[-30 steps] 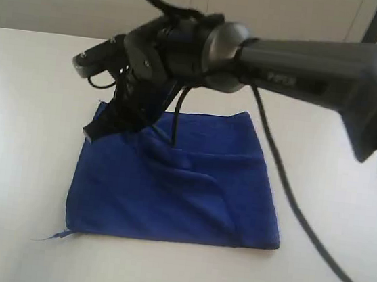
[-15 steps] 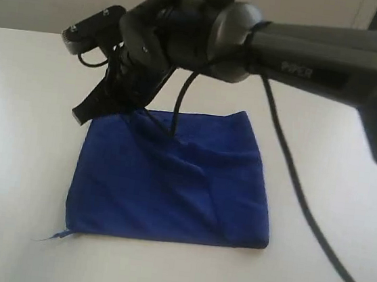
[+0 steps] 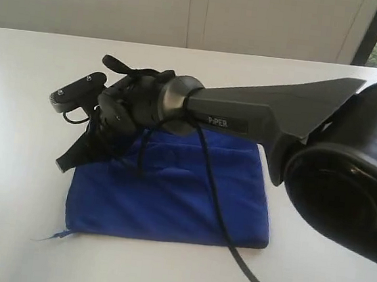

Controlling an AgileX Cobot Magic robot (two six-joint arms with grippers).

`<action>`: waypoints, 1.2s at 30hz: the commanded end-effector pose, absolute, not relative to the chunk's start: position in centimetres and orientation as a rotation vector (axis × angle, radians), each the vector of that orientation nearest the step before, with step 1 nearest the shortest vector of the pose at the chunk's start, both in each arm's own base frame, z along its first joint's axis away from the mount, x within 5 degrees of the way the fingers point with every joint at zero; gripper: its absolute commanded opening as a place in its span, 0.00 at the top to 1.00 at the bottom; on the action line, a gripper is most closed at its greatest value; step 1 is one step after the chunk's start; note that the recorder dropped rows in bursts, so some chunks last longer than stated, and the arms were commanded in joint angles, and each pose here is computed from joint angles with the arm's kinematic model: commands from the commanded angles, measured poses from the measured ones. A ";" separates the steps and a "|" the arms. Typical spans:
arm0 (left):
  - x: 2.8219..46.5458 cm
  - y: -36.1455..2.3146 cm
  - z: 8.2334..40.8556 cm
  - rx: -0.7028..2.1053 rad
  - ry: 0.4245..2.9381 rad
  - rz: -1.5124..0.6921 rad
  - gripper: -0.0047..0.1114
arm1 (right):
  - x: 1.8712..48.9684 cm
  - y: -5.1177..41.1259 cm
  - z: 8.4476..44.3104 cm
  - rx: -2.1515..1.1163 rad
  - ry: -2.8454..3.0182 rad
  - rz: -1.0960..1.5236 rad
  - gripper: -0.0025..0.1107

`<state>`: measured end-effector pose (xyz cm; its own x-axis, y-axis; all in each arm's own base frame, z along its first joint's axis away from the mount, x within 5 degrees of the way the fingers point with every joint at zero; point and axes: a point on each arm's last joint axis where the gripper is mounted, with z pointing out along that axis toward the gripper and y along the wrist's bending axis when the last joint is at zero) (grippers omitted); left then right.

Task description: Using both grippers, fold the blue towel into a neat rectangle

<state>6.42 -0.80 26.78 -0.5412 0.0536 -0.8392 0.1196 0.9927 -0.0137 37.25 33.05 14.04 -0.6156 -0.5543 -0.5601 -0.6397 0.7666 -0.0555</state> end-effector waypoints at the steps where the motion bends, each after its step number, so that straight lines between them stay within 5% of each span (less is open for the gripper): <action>1: 6.4 -0.8 26.5 0.121 2.152 -0.078 0.96 | 37.4 33.7 14.5 -0.833 2.345 0.284 0.98; 5: 6.4 -0.8 26.5 0.121 2.152 -0.078 0.96 | 37.5 33.8 13.6 -0.834 2.358 0.283 0.97; 10: 6.4 -0.8 26.5 0.121 2.152 -0.078 0.96 | 37.7 34.0 13.4 -0.755 2.357 0.329 0.59; 12: 6.4 -0.8 26.5 0.121 2.152 -0.078 0.96 | 37.7 34.1 14.4 -0.714 2.356 0.349 0.54; 24: 6.4 -0.8 26.5 0.121 2.152 -0.078 0.96 | 37.2 32.8 22.6 -0.680 2.240 0.371 0.57; 31: 6.4 -0.8 26.5 0.121 2.152 -0.078 0.96 | 38.4 28.4 21.7 -0.744 2.440 0.162 0.98; 36: 6.4 -0.8 26.5 0.121 2.152 -0.078 0.96 | 40.7 23.8 21.1 -0.810 2.486 0.037 0.98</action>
<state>6.42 -0.80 26.78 -0.5412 0.0536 -0.8392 0.1196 0.9927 -0.0137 39.63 26.42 21.16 -0.6938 -0.4850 -0.5324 -0.5361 0.8414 -0.0679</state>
